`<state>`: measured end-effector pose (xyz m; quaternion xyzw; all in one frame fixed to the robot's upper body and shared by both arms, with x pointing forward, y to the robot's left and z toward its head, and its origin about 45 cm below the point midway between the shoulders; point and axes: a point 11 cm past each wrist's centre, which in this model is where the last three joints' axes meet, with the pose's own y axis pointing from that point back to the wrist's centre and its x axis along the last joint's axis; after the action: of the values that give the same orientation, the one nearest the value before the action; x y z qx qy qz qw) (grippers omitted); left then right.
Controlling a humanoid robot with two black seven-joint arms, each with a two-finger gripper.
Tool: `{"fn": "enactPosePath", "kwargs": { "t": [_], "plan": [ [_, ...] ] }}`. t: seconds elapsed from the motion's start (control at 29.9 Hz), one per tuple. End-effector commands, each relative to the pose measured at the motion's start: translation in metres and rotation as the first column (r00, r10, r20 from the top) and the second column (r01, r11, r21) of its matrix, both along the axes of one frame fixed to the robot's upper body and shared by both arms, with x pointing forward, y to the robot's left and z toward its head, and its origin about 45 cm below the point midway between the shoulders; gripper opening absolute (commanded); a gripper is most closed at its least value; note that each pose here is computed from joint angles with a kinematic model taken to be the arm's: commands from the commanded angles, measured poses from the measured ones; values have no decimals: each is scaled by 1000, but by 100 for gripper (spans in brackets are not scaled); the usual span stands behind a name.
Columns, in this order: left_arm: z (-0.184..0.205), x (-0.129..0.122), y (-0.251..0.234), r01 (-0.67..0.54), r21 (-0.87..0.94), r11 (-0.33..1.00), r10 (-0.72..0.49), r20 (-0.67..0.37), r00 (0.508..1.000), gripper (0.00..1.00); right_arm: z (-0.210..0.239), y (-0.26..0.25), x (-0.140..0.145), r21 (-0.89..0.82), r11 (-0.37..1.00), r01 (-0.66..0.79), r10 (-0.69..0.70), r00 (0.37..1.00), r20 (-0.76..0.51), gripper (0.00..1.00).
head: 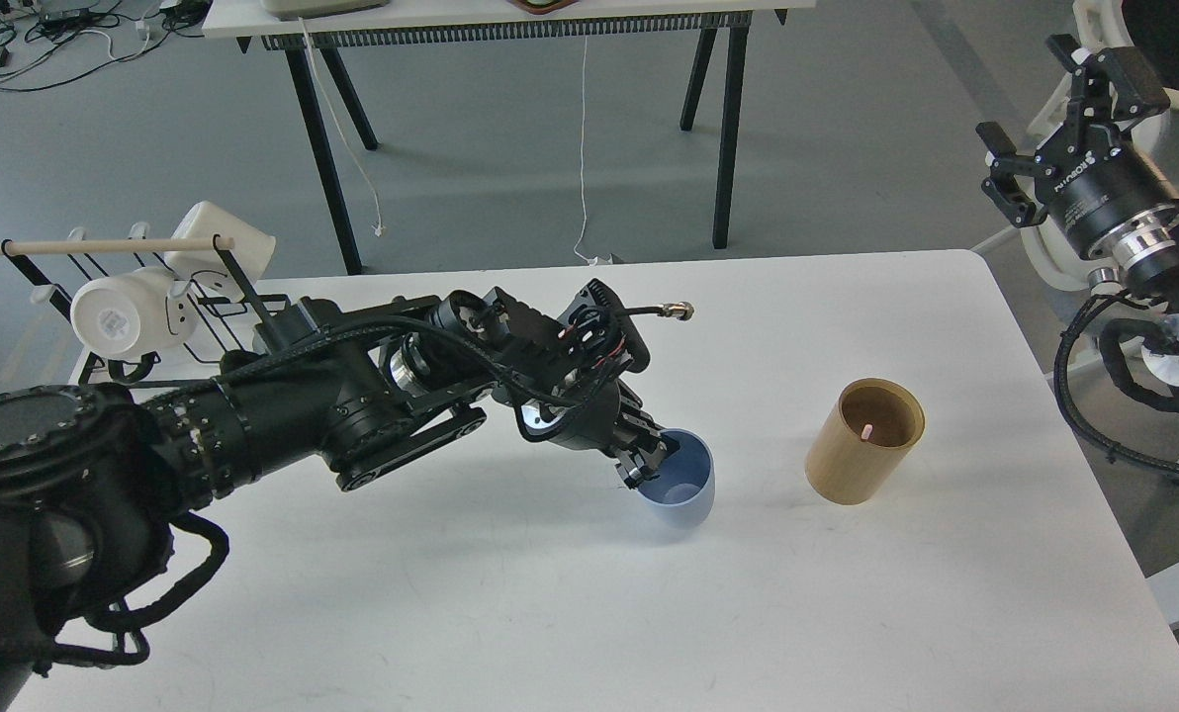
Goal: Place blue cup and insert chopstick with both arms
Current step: 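Lift the blue cup and carry it beside the tan cup, lowering it, then open the left gripper and raise it away from the blue cup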
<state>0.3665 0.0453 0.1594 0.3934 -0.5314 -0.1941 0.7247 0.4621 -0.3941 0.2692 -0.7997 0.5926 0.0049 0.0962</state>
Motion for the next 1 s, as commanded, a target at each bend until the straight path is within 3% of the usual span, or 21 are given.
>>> {"fn": "enactPosePath", "kwargs": {
  "t": [0.0,0.3,0.53,0.67,0.73,0.84,0.97],
  "plan": [
    [-2,0,2,-8,2,1000,8,-4,1000,13,0,1,0,0,1000,-3,3,1000,0,99],
    [-7,2,6,-23,10,1000,23,-11,1000,19,0,1,0,0,1000,-3,3,1000,0,99],
    [3,13,15,-49,7,999,49,13,999,44,-1,2,0,-5,1000,-8,8,1000,-3,99],
    [13,27,35,-82,20,996,81,44,996,67,3,0,2,-11,1000,-4,4,1000,4,99],
    [19,28,35,-117,-30,993,117,6,993,71,5,0,2,-12,1000,-3,3,1000,6,99],
    [45,42,41,-218,-172,961,211,-58,976,89,9,-7,1,-23,1000,8,-8,1000,11,99],
    [76,55,46,-330,-349,877,291,-161,943,94,14,-14,-1,-37,999,12,-12,1000,18,99]
  ]
}}
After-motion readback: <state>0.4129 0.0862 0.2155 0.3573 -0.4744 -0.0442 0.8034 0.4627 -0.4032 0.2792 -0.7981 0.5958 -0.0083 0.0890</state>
